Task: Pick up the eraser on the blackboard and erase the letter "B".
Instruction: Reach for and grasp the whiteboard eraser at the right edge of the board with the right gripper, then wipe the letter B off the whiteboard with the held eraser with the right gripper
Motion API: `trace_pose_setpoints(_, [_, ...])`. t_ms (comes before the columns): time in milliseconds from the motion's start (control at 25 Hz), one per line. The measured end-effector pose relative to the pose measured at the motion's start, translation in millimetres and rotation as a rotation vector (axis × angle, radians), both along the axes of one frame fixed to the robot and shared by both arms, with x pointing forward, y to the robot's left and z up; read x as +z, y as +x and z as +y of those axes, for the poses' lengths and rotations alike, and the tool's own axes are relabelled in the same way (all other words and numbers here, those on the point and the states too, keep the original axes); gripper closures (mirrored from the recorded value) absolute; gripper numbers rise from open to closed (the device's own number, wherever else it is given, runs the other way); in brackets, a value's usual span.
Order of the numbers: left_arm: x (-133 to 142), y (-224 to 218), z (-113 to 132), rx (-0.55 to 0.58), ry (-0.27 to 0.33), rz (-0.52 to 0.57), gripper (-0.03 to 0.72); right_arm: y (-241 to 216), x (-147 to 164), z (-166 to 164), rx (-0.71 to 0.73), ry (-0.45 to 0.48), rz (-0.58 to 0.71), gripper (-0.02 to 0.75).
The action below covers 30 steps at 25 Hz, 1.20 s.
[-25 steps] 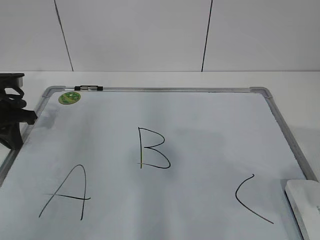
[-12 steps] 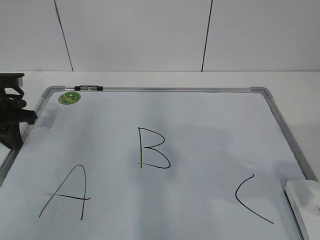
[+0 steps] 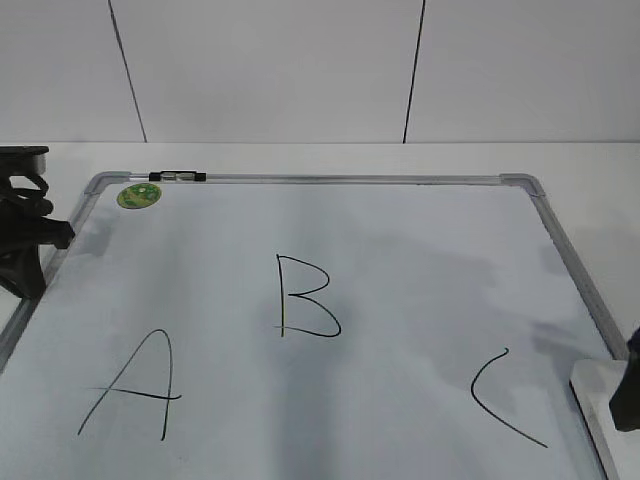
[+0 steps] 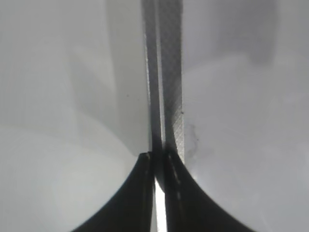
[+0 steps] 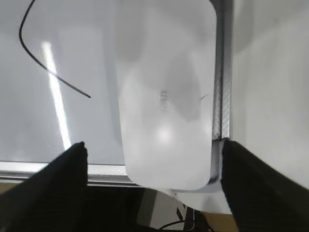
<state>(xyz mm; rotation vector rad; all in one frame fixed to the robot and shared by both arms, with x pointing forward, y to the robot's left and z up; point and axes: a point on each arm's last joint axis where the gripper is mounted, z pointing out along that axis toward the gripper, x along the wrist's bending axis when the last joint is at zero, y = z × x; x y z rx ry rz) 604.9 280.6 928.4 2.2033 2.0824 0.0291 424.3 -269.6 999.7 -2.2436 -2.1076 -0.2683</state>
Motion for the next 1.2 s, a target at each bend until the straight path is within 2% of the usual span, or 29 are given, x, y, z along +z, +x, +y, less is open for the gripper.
trace_pose_setpoints(560, [0.0,-0.1,0.0,0.0,0.0,0.002,0.668,21.1,-27.0,-1.7,0.008,-0.044,0.053,0.073])
trace_pose_setpoints(1200, [0.5,0.3,0.0,0.0,0.0,-0.001,0.668,26.5,-29.1,-0.1,-0.007,-0.026,0.018,0.073])
